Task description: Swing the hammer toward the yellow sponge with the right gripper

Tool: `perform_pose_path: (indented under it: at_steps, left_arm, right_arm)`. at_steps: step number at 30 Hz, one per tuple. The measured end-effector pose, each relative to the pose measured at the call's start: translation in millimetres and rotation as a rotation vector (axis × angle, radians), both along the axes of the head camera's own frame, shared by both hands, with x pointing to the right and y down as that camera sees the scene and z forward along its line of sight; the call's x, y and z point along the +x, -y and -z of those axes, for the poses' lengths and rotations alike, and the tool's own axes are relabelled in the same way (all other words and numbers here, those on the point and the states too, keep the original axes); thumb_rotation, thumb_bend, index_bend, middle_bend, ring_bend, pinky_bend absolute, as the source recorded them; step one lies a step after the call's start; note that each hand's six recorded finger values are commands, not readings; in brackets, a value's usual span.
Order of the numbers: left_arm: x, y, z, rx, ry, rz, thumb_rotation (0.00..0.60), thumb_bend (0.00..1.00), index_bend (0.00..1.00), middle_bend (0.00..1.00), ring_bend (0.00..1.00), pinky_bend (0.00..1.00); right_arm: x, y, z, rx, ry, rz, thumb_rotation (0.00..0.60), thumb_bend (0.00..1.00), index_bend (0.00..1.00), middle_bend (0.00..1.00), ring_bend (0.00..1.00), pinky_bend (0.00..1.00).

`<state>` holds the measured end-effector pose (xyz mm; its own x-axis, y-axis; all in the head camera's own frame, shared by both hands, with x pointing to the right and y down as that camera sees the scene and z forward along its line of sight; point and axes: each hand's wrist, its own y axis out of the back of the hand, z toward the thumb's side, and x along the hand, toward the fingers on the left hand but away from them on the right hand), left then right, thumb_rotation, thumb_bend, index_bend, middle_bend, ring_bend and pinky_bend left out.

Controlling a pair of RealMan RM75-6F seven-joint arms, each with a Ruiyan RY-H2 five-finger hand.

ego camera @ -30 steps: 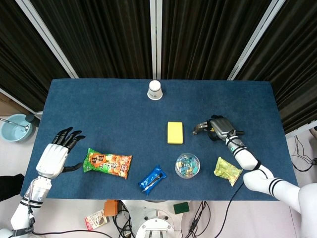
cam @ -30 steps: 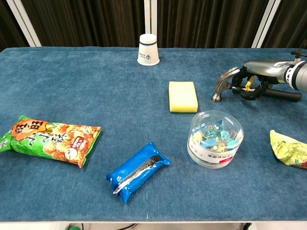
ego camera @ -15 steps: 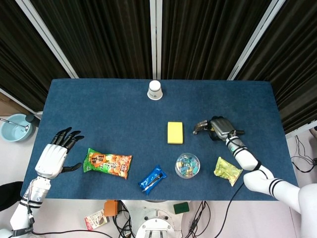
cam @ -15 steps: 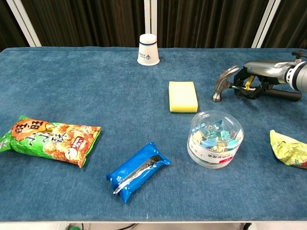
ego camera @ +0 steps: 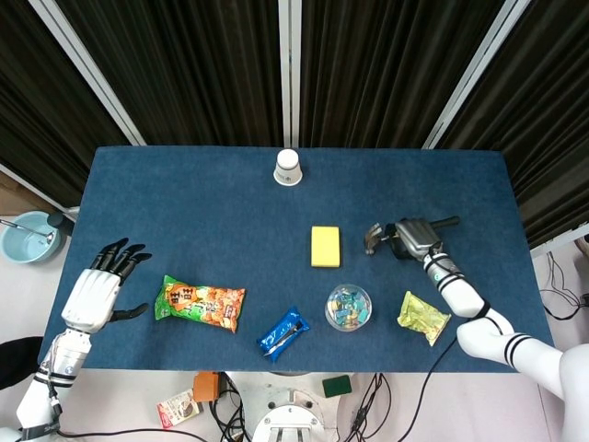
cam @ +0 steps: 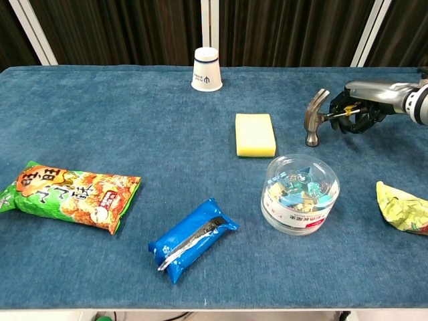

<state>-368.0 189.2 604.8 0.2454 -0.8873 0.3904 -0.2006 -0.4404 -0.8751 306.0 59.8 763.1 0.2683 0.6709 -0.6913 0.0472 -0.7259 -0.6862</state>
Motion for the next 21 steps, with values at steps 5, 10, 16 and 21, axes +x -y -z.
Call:
perform_pose_path:
  at_steps: [5, 10, 16, 21]
  left_arm:
    - [-4, -2, 2, 0.001, 0.003, 0.011, 0.6, 0.09, 0.21, 0.16, 0.05, 0.11]
    - [-7, -5, 2, -0.002, 0.005, 0.021, 0.6, 0.09, 0.2, 0.15, 0.05, 0.11]
    - [-8, -8, 3, -0.005, 0.008, 0.026, 0.6, 0.09, 0.2, 0.16, 0.05, 0.11]
    - [-11, -10, 3, -0.004, 0.011, 0.035, 0.6, 0.09, 0.2, 0.16, 0.05, 0.11]
  right_arm:
    - [5, 3, 9, 0.022, 0.042, -0.025, 0.6, 1.0, 0.81, 0.68, 0.51, 0.63]
    - [6, 5, 17, 0.038, 0.09, -0.043, 0.6, 1.0, 0.92, 0.75, 0.61, 0.73]
    - [1, 3, 22, 0.046, 0.108, -0.023, 0.6, 1.0, 0.96, 0.81, 0.69, 0.82]
    - [-12, 3, 33, 0.075, 0.138, -0.004, 0.6, 1.0, 0.97, 0.84, 0.72, 0.85]
